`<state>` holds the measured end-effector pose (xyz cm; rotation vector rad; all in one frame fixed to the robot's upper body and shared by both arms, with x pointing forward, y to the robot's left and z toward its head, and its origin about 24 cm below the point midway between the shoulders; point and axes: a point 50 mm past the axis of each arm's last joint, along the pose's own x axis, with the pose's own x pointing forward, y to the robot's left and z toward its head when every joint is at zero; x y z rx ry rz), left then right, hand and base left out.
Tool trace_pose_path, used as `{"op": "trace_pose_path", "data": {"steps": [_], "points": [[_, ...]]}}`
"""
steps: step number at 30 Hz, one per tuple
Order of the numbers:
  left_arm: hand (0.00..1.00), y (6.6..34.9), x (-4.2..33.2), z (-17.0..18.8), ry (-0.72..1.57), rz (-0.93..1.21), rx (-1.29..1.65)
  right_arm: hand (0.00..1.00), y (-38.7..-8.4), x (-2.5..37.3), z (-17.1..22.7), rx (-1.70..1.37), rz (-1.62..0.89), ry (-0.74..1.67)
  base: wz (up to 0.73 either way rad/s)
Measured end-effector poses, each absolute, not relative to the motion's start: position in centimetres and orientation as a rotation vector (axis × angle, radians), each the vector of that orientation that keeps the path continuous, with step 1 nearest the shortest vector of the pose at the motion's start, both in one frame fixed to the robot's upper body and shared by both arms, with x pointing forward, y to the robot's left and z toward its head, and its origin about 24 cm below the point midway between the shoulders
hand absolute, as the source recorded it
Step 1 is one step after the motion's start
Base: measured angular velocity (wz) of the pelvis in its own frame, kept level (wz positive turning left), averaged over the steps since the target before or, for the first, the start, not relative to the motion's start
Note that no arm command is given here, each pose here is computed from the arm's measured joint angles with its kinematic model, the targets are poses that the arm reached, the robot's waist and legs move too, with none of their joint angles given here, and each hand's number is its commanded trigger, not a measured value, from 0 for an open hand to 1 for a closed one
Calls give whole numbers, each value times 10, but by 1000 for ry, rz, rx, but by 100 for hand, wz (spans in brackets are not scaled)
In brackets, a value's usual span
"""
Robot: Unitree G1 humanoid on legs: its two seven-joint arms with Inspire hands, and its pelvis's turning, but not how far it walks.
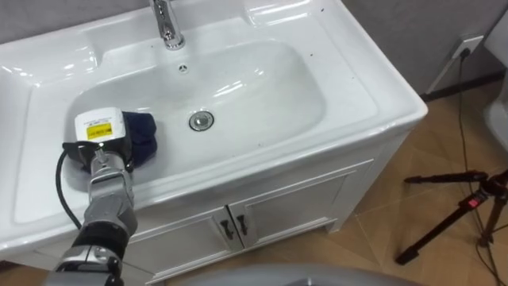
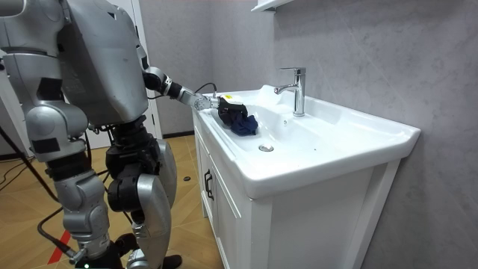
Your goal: Wipe basin
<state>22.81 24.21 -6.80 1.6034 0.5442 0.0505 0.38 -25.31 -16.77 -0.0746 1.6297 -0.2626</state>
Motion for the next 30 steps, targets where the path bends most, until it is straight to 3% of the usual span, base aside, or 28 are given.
{"op": "trace_pose_path", "data": {"steps": [13, 30], "points": [[100, 171, 232, -78, 406, -113, 1440, 0, -249, 6, -169, -194, -110, 1651, -8], [100, 167, 245, -73, 388, -125, 1423, 0, -247, 13, -169, -217, -15, 1637, 2]]}}
